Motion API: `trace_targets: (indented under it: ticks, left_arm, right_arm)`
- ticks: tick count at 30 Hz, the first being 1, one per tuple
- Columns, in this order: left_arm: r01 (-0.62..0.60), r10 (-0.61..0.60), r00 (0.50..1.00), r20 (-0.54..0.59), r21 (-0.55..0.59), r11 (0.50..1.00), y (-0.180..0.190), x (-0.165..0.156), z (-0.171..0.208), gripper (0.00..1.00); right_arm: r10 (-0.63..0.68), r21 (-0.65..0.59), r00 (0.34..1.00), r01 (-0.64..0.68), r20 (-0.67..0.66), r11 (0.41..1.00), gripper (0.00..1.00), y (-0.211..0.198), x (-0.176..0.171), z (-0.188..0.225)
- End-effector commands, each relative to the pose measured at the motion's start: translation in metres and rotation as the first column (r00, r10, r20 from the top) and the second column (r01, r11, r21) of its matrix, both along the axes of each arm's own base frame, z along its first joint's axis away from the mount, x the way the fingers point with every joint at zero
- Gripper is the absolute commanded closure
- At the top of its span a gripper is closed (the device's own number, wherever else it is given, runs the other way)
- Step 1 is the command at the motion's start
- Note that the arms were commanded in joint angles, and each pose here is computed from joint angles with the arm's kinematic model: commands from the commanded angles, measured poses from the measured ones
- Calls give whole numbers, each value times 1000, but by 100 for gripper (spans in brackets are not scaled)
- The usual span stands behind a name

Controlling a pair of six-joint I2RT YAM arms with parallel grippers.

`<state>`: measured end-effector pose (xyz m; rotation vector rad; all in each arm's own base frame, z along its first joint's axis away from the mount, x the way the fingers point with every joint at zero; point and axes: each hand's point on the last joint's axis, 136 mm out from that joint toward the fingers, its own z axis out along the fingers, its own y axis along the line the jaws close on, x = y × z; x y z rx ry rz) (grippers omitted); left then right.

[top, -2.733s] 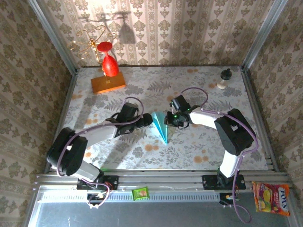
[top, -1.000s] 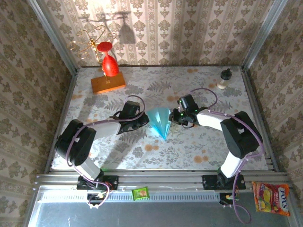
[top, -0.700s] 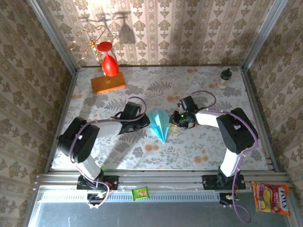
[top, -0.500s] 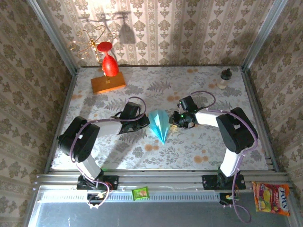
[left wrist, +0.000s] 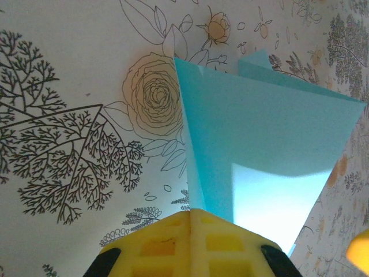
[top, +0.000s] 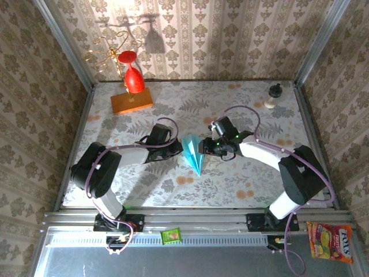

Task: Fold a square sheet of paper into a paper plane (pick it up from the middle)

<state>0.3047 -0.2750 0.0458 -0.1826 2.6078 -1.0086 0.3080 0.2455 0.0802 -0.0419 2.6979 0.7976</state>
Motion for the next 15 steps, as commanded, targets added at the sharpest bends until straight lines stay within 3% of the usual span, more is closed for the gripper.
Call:
trace_targets:
  ticks: [1,15]
  left_arm:
    - [22,-22,1000,10,-10,1000,-4,1,8,100]
    - [26,-26,1000,2,-10,1000,-5,0,5,100]
  right_arm:
    - [22,-72,1000,-23,-21,997,54,0,-2,-10]
    - [79,-51,992,-84,-97,995,51,21,-4,-29]
